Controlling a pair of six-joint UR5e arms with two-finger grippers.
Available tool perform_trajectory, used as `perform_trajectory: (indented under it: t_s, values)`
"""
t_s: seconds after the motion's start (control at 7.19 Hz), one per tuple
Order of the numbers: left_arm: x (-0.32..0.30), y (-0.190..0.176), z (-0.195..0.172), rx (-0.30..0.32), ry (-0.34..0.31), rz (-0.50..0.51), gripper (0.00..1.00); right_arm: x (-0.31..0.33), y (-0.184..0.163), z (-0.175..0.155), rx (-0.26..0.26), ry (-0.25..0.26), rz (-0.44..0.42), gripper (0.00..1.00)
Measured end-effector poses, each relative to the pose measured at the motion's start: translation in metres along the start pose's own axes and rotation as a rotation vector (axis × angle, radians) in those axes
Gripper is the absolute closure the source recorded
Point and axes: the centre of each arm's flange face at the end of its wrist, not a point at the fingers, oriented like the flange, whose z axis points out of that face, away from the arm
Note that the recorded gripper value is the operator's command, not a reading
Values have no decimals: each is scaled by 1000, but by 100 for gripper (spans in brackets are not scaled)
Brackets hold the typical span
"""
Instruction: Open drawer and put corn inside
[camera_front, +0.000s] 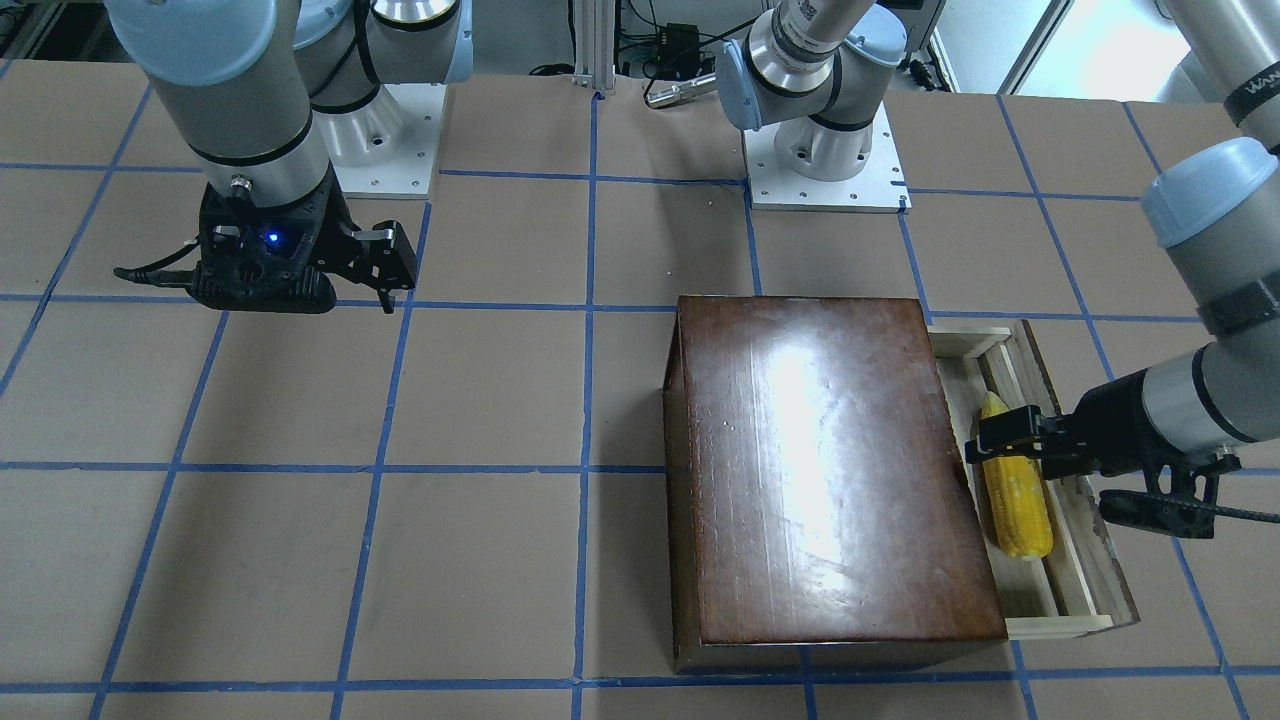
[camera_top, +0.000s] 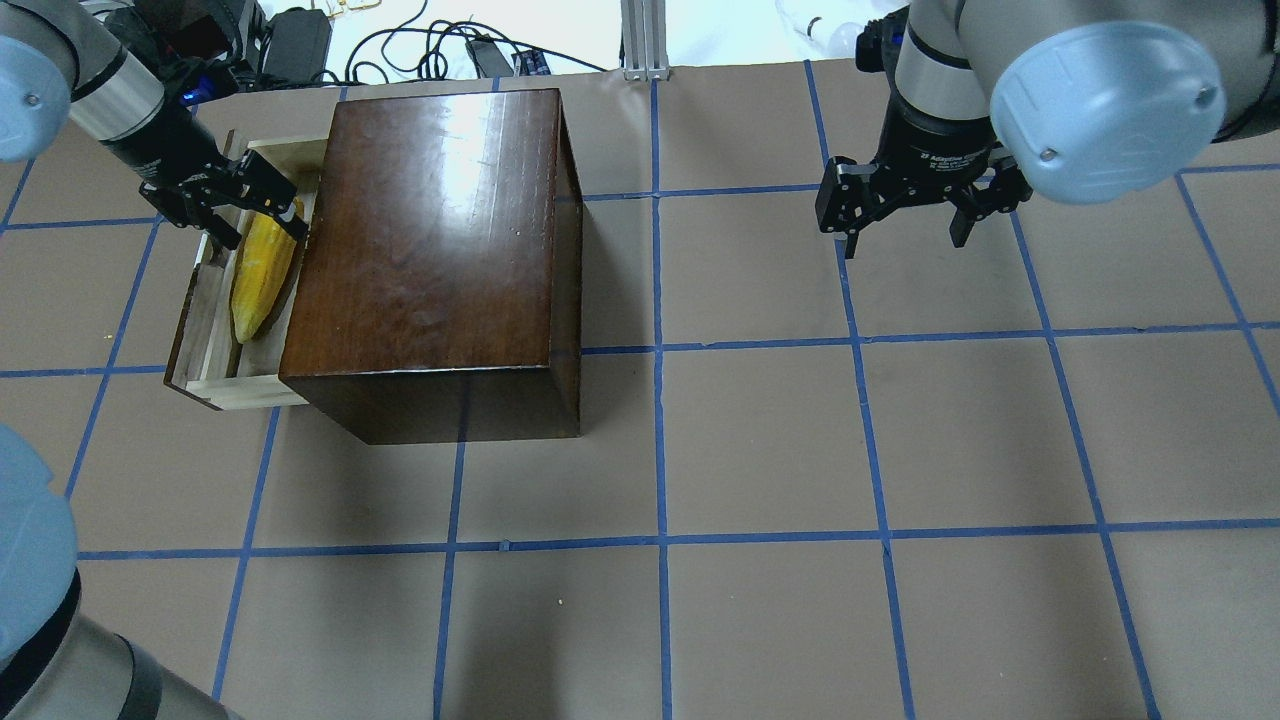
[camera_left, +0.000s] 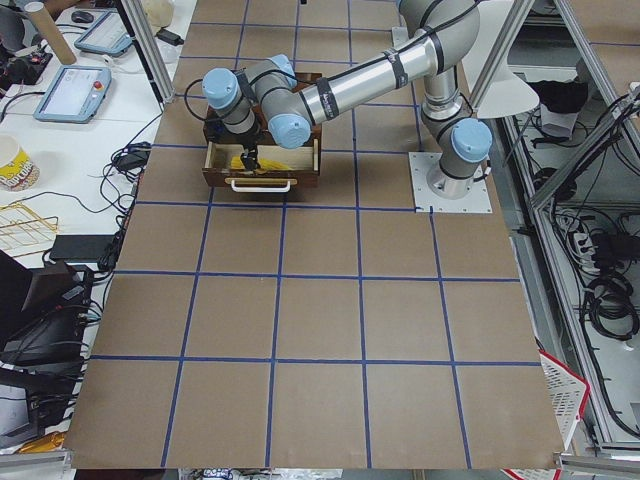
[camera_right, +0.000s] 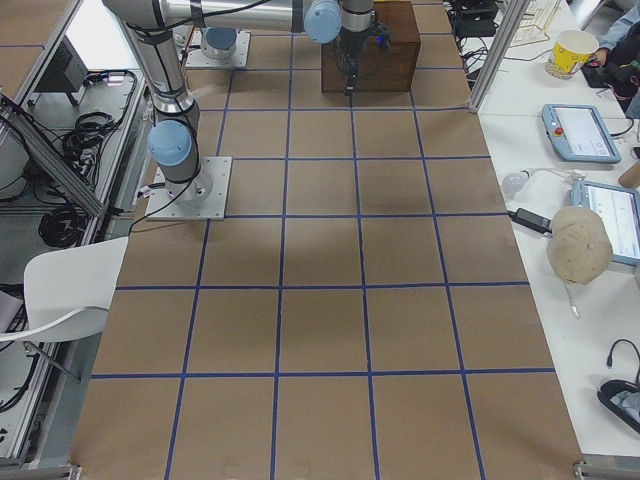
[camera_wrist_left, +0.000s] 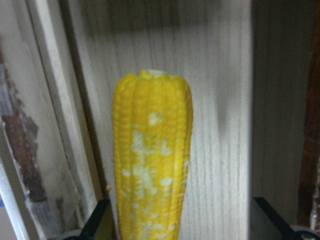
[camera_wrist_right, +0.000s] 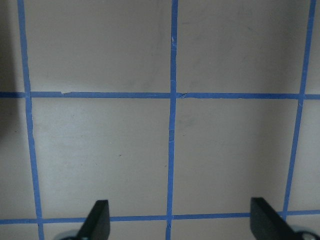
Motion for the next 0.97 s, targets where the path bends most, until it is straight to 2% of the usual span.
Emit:
perform_trajectory:
  t_s: [0.42, 0.7, 0.97]
  values:
    - [14, 13, -32, 22, -23, 5, 0, 0, 0, 0, 0, 0, 0, 0]
    - [31, 21, -57, 13, -97, 22, 0, 0, 0, 0, 1, 0, 0, 0]
    - [81, 26, -69, 14, -143, 39, 0, 0, 0, 0, 0, 1, 0, 0]
